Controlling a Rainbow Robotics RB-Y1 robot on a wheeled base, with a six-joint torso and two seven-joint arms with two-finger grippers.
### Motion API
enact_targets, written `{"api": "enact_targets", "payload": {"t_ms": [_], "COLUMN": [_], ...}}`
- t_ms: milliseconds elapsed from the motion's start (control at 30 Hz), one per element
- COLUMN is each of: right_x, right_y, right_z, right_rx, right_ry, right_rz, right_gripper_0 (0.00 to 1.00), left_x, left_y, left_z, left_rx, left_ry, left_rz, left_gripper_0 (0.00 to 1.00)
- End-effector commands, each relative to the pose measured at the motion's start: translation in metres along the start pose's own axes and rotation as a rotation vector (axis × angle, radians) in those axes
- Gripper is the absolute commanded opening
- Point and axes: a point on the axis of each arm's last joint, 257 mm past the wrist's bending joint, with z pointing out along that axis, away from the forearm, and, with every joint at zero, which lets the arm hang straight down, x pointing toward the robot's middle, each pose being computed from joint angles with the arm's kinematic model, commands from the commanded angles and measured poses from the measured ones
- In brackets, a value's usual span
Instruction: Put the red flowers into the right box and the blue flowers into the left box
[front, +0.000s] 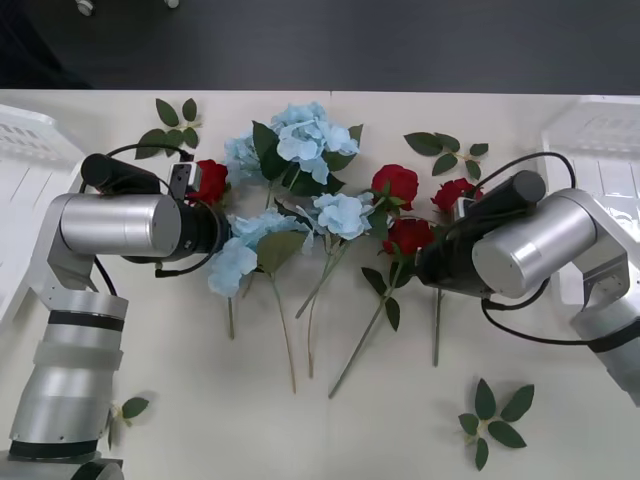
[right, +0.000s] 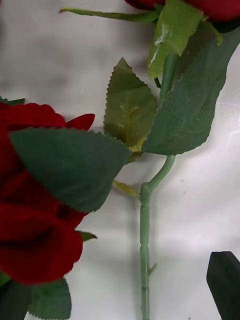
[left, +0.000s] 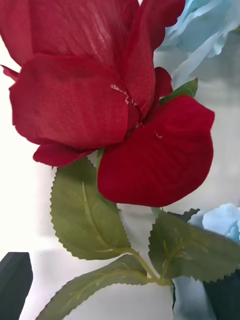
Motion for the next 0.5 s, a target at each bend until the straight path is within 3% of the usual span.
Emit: {"api": "enact_targets", "payload": {"t_ms": [33, 500], "right_x": [-0.016, -0.014], "right_y": [0.004, -0.015], "right_z": [0.0, 0.021], "right_rx": [0.013, 0.078], "right_ry": [-0.032, -0.004], "right_rz": [0.024, 0.02], "right_gripper_0": [1.0, 1.0], "left_x": [-0.015, -0.007], "left_y": [-0.015, -0.009], "left_z": [-0.002, 0.01], "left_rx": [0.004, -0.025], "left_ry": [-0.033, -0.023], "left_rz": [-0.044, -0.046], "left_gripper_0": [1.0, 1.0]}}
